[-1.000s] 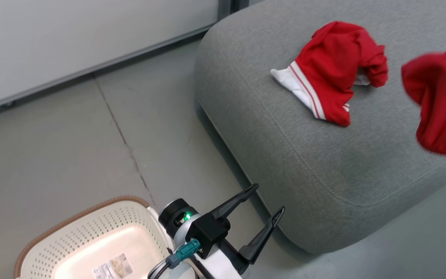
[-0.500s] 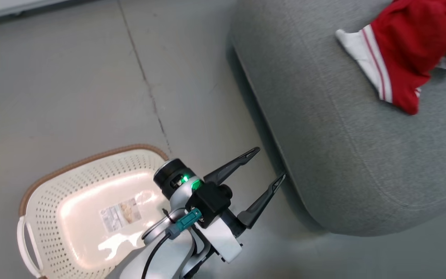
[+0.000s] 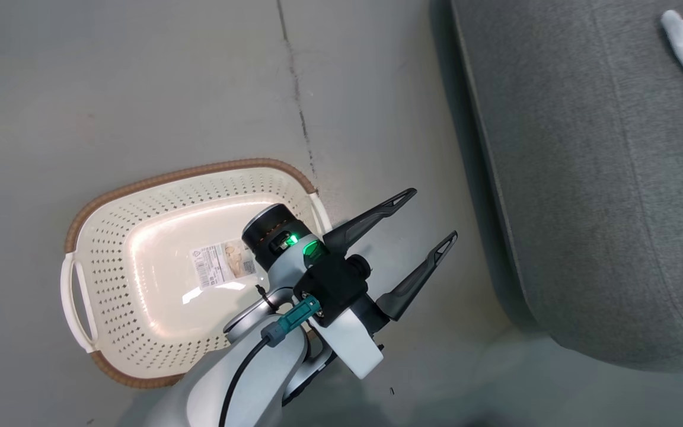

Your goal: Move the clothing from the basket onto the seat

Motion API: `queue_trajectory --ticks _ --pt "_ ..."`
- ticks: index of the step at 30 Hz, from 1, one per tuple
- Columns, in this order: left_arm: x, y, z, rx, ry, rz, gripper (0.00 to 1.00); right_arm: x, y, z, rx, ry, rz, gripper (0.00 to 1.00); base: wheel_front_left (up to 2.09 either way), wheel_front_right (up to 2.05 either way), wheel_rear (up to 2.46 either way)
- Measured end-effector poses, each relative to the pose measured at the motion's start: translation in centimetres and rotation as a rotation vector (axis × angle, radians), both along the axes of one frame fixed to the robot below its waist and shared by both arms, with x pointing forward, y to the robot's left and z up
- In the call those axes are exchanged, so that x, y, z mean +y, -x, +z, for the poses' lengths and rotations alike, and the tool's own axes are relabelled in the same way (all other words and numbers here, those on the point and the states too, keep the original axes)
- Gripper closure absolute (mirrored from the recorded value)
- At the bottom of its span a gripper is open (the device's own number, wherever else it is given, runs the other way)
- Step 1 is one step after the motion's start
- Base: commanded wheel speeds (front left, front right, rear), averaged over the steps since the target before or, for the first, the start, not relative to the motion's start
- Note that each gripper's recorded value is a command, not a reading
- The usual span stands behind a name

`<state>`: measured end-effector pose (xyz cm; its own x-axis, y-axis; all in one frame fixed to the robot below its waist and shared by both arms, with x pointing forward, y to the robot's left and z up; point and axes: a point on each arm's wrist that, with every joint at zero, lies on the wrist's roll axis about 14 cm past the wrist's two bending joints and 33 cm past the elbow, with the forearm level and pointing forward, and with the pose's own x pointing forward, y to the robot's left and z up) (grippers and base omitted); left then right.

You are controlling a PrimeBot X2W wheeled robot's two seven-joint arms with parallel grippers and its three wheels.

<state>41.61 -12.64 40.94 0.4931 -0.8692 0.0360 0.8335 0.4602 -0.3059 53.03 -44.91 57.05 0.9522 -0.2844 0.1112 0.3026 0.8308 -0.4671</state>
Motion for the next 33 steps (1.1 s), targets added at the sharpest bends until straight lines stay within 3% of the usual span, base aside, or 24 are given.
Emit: queue_trajectory --ticks 13,17,21,29,30,31,32,33 --pt "1.3 -0.3 -2.8 0.057 -0.03 0.03 0.0 -2.0 0.0 -11.4 0.244 -0.155 -0.132 1.0 0.0 0.0 0.0" --pt "2.0 -1.0 -3.2 0.069 -0.033 0.064 0.0 -0.8 1.7 -16.8 0.423 -0.157 -0.12 1.0 0.0 0.0 0.0" --pt "2.7 -1.9 -3.5 0.078 -0.033 0.104 0.0 -1.6 3.1 -18.6 0.466 -0.205 -0.175 1.0 0.0 0.0 0.0" --pt "2.8 -2.0 -4.0 0.078 -0.041 0.103 0.0 -0.7 3.1 -20.3 0.504 -0.238 -0.165 1.0 0.0 0.0 0.0" --pt "2.8 -1.9 -4.0 0.078 -0.042 0.103 0.0 -0.6 3.1 -20.4 0.507 -0.237 -0.16 0.89 0.0 0.0 0.0" --pt "2.8 -1.9 -4.0 0.077 -0.043 0.101 0.0 -0.6 3.0 -20.2 0.502 -0.239 -0.158 0.51 0.0 0.0 0.0" --pt "2.7 -1.9 -4.0 0.075 -0.044 0.1 0.0 -0.6 2.9 -19.9 0.495 -0.24 -0.158 0.0 0.0 0.0 0.0" --pt "2.7 -1.9 -3.9 0.073 -0.043 0.1 0.0 -0.7 2.9 -19.7 0.489 -0.242 -0.159 0.0 0.0 0.0 0.0"
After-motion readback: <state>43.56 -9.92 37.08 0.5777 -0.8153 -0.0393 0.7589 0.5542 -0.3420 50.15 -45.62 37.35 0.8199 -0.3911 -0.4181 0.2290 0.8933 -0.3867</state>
